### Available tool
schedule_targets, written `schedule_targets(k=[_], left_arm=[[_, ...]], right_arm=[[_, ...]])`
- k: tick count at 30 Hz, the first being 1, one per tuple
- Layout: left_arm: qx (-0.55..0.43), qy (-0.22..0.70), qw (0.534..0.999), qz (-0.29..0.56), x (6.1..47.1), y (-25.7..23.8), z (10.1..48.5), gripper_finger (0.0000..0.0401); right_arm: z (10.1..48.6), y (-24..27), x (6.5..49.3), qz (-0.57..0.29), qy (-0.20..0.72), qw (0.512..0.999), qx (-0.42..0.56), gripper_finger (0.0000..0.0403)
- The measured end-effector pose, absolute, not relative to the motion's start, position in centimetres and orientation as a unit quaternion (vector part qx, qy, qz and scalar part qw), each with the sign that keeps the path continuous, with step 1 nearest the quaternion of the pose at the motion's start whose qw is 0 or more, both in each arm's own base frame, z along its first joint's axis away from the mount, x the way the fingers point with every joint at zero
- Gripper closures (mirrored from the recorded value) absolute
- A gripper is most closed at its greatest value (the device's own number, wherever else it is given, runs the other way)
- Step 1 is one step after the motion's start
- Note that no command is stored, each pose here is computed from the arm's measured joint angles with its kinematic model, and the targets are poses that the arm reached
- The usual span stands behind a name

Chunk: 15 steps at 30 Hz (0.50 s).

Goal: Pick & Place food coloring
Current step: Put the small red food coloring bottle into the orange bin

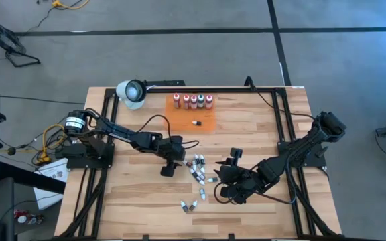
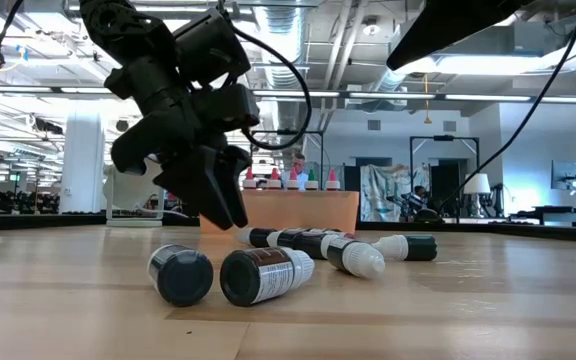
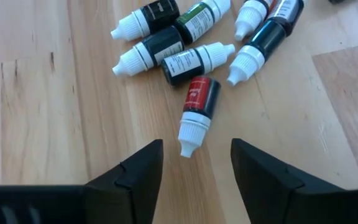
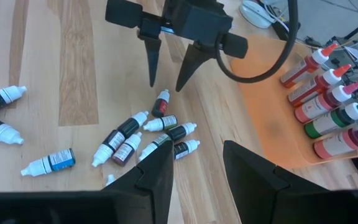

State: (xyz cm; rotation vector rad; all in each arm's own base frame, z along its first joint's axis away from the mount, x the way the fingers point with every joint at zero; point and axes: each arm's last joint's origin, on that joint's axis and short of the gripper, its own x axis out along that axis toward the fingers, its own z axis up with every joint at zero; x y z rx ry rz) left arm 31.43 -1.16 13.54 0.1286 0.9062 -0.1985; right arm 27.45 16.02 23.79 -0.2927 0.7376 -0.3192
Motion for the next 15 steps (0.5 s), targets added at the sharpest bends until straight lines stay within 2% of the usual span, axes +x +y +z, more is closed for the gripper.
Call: schedule_targets(k=[15], left_arm=[[0.077, 0.421, 0.898, -0.101, 31.68, -1.16, 13.78, 0.0237]], right_arm=[[23.79, 16.03, 27.45, -0.155, 0.357, 0.91, -0.142, 0.0269]])
